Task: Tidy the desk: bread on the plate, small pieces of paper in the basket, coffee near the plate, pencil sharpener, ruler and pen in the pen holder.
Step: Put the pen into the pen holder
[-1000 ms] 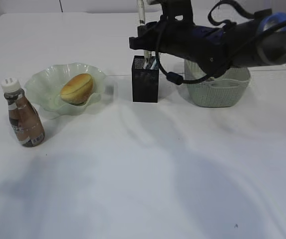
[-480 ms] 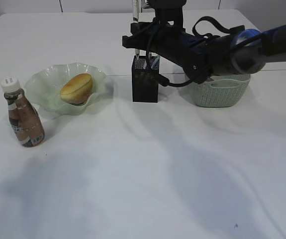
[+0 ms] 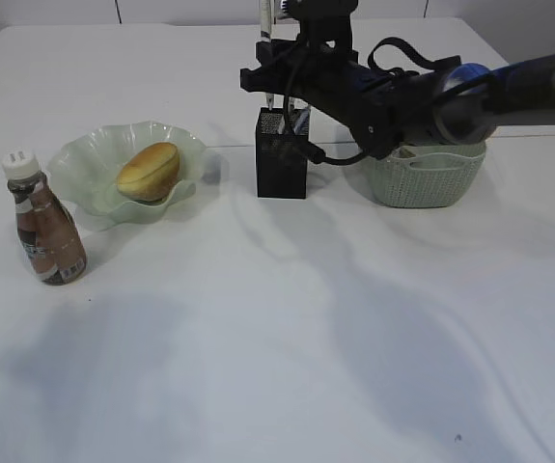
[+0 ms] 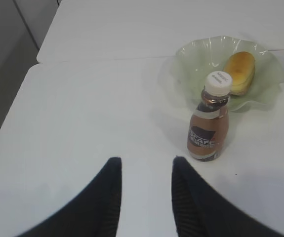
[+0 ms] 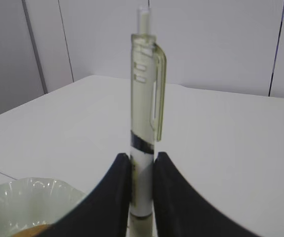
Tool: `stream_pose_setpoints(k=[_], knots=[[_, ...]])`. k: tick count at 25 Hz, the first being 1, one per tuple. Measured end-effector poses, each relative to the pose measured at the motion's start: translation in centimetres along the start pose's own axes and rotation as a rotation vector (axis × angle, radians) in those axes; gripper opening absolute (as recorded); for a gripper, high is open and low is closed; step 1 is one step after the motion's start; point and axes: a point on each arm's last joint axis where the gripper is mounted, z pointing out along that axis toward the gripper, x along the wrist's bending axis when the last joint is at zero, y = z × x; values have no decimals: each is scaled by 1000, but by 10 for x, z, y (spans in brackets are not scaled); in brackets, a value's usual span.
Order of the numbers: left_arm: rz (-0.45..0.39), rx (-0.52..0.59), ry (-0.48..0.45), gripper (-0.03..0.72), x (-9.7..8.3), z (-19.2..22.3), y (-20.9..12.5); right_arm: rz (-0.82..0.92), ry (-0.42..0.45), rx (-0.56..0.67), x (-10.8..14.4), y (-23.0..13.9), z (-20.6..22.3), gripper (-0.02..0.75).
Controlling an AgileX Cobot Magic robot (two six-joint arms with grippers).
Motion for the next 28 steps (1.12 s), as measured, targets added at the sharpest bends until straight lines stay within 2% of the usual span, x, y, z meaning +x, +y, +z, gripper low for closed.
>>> stream_pose_setpoints(k=[4,16,28], knots=[[1,0,0,239,0,0,0,1,-15,16,-8,-8,2,135],[4,0,2,238,0,0,0,3,-19,50,-11,-35,13,135],[7,0,3,239,0,0,0,-19,-20,66,-11,-38,13,135]])
